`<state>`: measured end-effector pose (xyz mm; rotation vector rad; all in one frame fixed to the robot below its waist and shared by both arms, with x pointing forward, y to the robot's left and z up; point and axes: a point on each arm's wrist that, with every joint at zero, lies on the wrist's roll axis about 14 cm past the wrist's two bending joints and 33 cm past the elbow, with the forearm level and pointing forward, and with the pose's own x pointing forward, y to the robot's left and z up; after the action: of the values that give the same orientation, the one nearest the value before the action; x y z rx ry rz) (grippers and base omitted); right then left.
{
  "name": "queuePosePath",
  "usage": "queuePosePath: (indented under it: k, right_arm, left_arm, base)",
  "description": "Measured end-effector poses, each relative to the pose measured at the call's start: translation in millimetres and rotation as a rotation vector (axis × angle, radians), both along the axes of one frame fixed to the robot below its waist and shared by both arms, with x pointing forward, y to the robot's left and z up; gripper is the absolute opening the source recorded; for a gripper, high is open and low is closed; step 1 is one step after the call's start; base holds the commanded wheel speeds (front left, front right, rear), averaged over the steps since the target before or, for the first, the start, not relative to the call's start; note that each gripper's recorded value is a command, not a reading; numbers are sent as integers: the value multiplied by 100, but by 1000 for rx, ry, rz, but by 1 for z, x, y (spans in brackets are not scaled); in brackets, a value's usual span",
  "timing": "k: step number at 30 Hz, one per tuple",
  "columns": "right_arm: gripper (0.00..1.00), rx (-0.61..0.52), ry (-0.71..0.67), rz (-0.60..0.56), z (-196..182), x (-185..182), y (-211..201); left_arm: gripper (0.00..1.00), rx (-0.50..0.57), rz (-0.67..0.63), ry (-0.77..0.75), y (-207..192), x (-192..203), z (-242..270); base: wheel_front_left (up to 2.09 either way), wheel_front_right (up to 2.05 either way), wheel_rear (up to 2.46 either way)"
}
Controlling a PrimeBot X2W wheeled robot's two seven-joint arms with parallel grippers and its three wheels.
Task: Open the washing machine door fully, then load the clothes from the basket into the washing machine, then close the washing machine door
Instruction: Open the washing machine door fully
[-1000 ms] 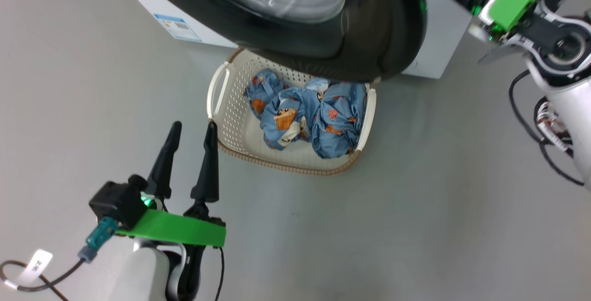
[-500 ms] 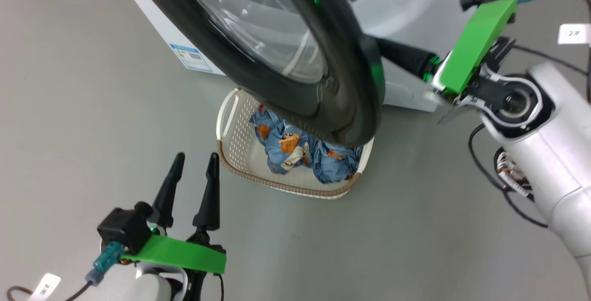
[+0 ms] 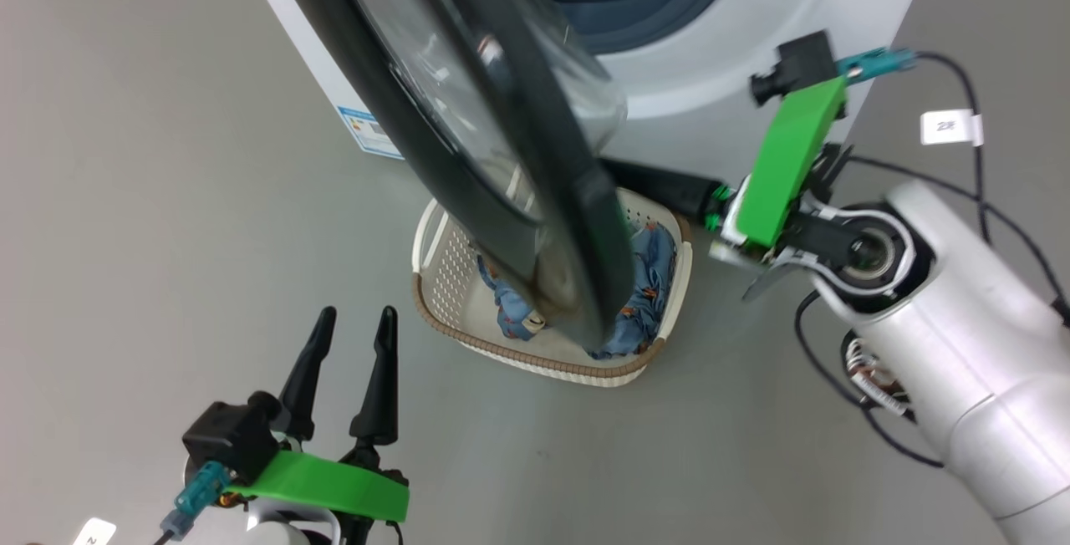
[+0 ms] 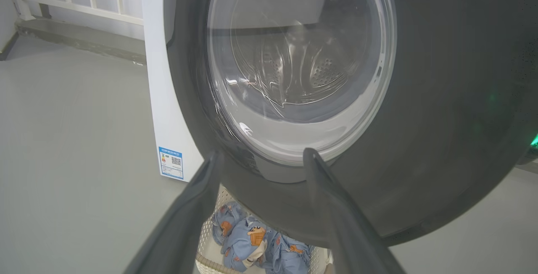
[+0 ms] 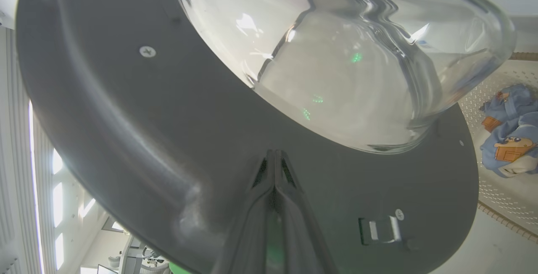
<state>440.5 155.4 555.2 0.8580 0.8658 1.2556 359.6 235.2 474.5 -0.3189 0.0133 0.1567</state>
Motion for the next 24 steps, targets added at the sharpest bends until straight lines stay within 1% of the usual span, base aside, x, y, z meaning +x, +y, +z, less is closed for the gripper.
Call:
queuePosePath:
  k: [6, 13, 18, 24]
  right_arm:
    - [0, 4, 11, 75, 3, -28, 13]
    - [0, 10, 23, 122, 4, -45, 22]
    - [0, 12, 21, 134, 7, -50, 24]
    - [0, 7, 26, 114, 5, -51, 18]
  left_arm:
    - [100, 4, 11, -17, 4, -5, 6]
    - [100, 2, 23, -16, 6, -13, 6]
    - [100, 1, 24, -21, 6, -15, 7]
    - [100, -1, 13, -26, 3, -13, 8]
  base:
    - [0, 0, 0]
    - [0, 0, 0]
    - [0, 0, 0]
    - [0, 0, 0]
